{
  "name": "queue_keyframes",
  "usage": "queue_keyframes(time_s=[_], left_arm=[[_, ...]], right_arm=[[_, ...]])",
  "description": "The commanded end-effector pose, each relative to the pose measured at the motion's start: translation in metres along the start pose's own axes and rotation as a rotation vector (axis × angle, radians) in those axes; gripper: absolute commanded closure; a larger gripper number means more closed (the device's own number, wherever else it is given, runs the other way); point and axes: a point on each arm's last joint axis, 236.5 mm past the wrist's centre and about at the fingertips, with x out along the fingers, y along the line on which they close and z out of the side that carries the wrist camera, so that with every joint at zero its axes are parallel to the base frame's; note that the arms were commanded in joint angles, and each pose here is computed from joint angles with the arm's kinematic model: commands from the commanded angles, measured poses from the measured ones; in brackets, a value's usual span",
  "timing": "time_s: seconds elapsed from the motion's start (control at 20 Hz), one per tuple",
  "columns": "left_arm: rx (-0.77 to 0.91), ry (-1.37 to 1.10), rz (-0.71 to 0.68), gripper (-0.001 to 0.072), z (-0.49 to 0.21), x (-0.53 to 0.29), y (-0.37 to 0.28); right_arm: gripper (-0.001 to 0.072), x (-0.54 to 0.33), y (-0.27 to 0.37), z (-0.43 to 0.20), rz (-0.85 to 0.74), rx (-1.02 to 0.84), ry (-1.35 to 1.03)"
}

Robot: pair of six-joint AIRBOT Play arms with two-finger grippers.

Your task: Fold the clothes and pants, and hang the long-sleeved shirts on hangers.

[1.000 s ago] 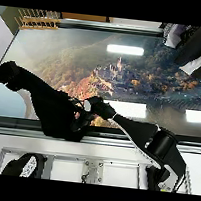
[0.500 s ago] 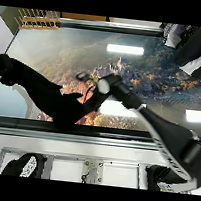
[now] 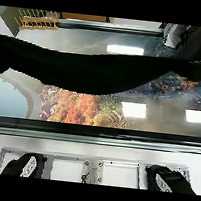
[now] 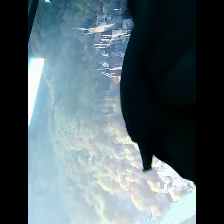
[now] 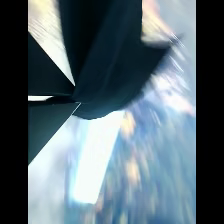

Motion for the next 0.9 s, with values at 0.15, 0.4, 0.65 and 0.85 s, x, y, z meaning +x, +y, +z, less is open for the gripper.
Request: queue_keyframes(time_s=[0.15,0.4,0.65,0.85], left_arm=[[0.032,-0.047,-0.02,0.0695,-0.023,-0.056,-0.026],[-0.028,0.176,-0.097,0.0695,-0.121,-0.019,-0.032],[-0.025,0.625,-0.177,0.0695,-0.263,0.047,-0.038],[-0.061,0.777,-0.16,0.0091,-0.308,0.092,-0.033]], right_arm=[[0.0703,-0.12,-0.079,-0.001,-0.347,0.2,-0.234],[0.0703,-0.09,-0.076,-0.017,-0.279,0.284,-0.131],[0.0703,0.002,-0.086,-0.082,-0.192,0.367,0.162],[0.0703,0.042,-0.085,-0.148,-0.164,0.406,0.352]])
